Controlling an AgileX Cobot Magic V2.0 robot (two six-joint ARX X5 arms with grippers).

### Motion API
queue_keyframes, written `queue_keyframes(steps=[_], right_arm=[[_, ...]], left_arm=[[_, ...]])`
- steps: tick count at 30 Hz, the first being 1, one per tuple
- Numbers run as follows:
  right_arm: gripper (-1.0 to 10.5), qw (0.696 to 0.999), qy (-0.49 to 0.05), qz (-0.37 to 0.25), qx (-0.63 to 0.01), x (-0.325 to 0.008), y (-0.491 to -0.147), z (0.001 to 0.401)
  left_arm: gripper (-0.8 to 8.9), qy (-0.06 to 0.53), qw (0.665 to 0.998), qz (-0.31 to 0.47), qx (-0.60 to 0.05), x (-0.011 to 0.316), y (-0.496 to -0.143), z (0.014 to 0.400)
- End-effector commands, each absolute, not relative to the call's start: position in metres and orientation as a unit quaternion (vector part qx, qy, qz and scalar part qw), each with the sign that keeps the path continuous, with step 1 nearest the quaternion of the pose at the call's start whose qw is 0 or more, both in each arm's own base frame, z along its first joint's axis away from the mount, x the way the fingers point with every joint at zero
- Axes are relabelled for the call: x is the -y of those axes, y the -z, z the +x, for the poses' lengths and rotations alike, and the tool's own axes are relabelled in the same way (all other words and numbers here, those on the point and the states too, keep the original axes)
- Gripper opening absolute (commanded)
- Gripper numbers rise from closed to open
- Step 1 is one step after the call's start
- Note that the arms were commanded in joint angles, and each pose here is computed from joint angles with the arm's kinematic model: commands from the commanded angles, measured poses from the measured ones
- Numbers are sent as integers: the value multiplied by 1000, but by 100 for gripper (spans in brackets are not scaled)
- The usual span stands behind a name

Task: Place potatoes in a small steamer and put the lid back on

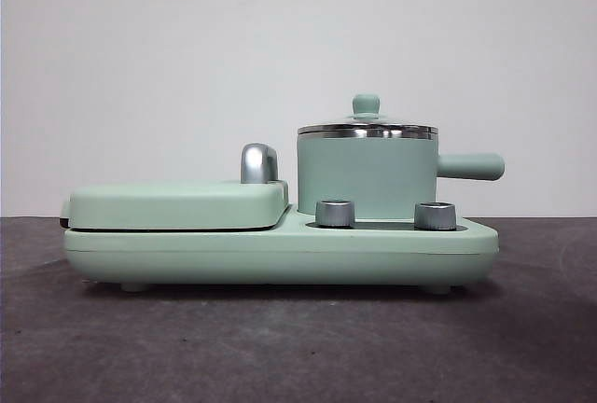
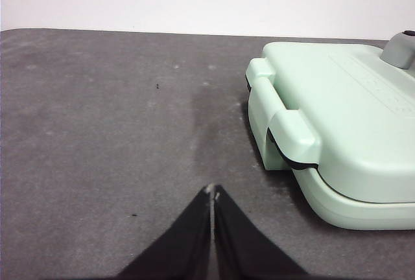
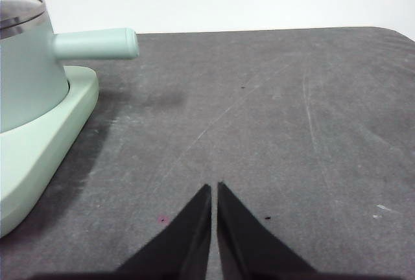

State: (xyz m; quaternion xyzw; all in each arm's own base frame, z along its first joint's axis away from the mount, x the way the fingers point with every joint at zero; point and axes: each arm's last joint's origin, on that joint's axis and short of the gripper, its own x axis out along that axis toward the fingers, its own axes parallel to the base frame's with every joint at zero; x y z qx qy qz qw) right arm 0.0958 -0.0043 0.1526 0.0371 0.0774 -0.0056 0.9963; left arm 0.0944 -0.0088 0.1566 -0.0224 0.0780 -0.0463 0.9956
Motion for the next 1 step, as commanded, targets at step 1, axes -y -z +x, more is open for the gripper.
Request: queue_keyframes(steps=[1], right_arm=[[14,997,7,34,-73,4,-152,96]], left_arm=[[5,46,995,-19,-89,9,-150,95]])
